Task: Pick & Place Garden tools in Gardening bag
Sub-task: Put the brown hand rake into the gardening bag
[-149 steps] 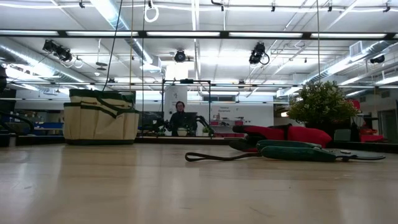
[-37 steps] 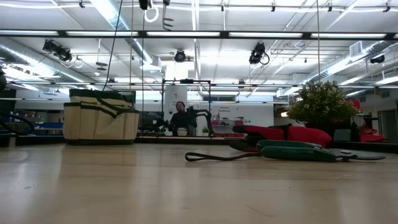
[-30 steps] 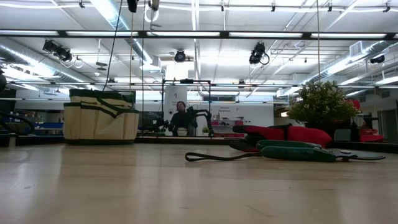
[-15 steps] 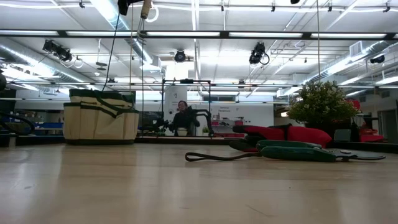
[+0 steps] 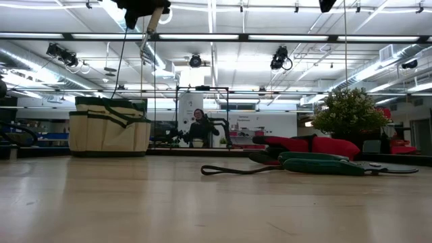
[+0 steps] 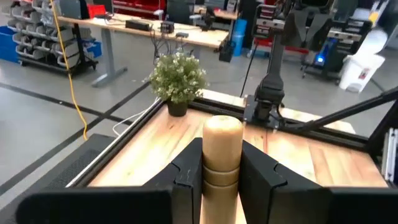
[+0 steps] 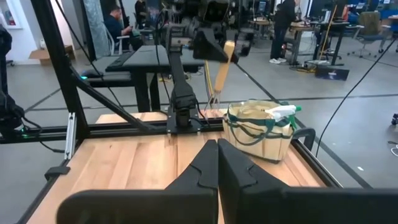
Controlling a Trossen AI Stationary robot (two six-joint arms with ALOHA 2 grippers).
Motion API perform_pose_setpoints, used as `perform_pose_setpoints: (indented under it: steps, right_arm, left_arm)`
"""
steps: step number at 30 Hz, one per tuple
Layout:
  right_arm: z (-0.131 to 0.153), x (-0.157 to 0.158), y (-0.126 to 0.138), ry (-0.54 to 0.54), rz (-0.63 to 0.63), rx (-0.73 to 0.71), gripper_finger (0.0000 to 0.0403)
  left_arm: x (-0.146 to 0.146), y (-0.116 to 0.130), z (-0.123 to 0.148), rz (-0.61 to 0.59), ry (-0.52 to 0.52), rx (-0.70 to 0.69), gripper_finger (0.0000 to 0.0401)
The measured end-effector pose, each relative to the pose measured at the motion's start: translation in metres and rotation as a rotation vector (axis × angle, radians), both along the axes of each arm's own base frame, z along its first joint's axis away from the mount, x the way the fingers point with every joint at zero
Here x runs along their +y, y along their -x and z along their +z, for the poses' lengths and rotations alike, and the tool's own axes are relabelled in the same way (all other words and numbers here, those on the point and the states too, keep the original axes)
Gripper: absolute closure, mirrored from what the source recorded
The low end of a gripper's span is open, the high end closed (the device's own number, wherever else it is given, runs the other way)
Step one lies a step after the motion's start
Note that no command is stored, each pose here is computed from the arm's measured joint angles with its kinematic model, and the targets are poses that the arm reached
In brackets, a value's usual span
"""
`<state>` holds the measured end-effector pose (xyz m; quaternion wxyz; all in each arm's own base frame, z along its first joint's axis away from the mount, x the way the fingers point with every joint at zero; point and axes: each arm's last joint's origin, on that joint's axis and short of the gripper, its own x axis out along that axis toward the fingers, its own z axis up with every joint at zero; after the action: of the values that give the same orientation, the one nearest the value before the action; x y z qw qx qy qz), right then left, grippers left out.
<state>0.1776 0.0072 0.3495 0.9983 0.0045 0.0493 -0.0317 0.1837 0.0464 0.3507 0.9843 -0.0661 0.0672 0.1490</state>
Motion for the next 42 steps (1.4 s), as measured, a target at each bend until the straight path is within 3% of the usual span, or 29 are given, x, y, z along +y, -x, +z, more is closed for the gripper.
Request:
perform_pose_setpoints:
  steps: [6,13,25,42]
  right_arm:
    - [0.0,0.0,0.0,-0.014,-0.001,0.0,0.0403]
    - [0.0,0.0,0.0,-0.018,-0.002,0.0,0.0403]
    - [0.0,0.0,0.0,-0.021,-0.002,0.001,0.0403]
    - [-0.001,0.0,0.0,-0.025,-0.003,0.006,0.0403]
  left_arm:
    - [-0.002,0.016,-0.018,0.035,0.027,-0.044,0.0324]
    - [0.006,0.043,-0.015,0.164,-0.012,-0.05,0.0324]
    - [0.039,0.063,-0.017,0.375,-0.041,-0.019,0.0324]
    - [0.068,0.088,-0.032,0.678,-0.007,0.158,0.0324]
